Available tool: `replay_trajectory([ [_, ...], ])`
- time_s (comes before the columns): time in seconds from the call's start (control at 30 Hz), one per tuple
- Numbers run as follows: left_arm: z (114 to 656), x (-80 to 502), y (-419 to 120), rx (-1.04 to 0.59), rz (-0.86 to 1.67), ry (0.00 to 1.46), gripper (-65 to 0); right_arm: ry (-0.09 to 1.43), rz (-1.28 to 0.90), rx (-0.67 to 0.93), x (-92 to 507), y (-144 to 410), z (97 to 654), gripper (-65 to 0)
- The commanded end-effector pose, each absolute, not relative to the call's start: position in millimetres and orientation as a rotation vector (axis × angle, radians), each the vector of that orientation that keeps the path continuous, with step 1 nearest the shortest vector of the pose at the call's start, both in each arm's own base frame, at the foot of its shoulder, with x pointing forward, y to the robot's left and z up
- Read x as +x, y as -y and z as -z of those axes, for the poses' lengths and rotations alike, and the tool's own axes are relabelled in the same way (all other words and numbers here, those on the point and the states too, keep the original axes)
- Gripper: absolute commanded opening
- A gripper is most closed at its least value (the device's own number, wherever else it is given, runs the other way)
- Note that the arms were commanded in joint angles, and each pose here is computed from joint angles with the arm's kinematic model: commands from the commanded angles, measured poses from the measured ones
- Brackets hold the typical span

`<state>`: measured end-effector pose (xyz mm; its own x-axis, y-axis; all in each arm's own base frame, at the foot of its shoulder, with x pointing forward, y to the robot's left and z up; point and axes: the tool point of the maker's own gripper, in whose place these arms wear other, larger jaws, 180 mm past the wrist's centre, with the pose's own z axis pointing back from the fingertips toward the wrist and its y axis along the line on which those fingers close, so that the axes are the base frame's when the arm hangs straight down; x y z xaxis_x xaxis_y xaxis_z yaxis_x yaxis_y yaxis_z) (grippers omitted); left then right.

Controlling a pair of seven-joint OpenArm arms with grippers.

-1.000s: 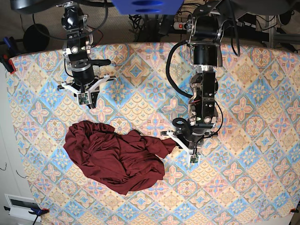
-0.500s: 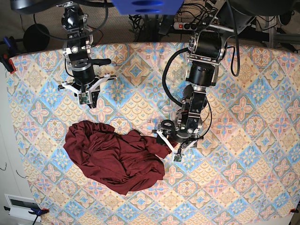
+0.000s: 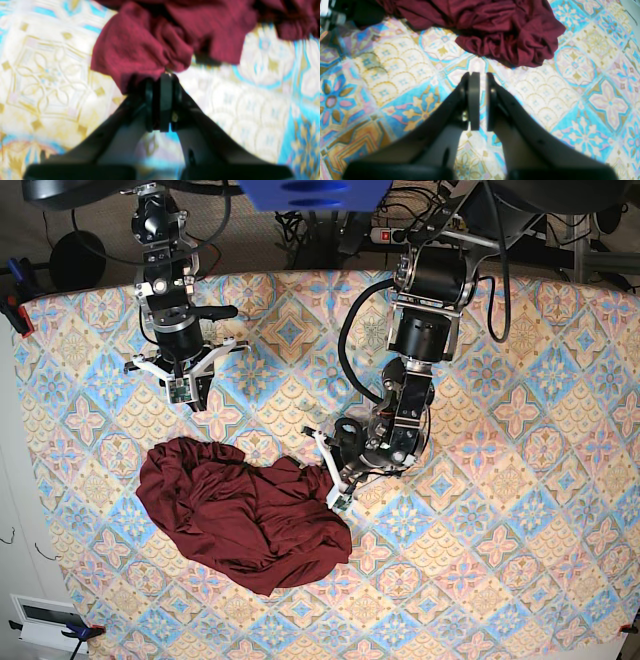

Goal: Layout the t-shirt on the table in an organized manner, then fold the t-shirt properly
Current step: 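Grasp the shirt fabric with the left gripper and drag it outward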

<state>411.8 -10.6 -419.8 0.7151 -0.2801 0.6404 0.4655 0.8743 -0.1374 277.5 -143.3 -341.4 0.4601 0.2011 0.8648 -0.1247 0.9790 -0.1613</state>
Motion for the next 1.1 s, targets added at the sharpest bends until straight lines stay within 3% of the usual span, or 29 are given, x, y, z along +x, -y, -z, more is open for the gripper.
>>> replay_trajectory([
  [0.0,401,421,-8,-0.268,0.404,0.723,-65.0,1.128,-0.2,-0.085,284,145,327,-60.9],
  [0.2,356,375,-98,-0.072,0.393,0.866,-65.0,1.126,-0.202,-0.085,284,145,328,-60.9],
  [0.37,349,332,-184,0.091,0.333,0.854,-65.0,1.144,-0.205,-0.085,291,144,323,-60.9],
  [0.9,280,170,-543,0.413,-0.584,0.889,-65.0,1.145,-0.205,-0.084,293,143,322,-60.8],
  [1.07,260,127,-612,0.427,-0.866,0.948,-65.0,1.145,-0.205,-0.084,293,143,322,-60.8],
])
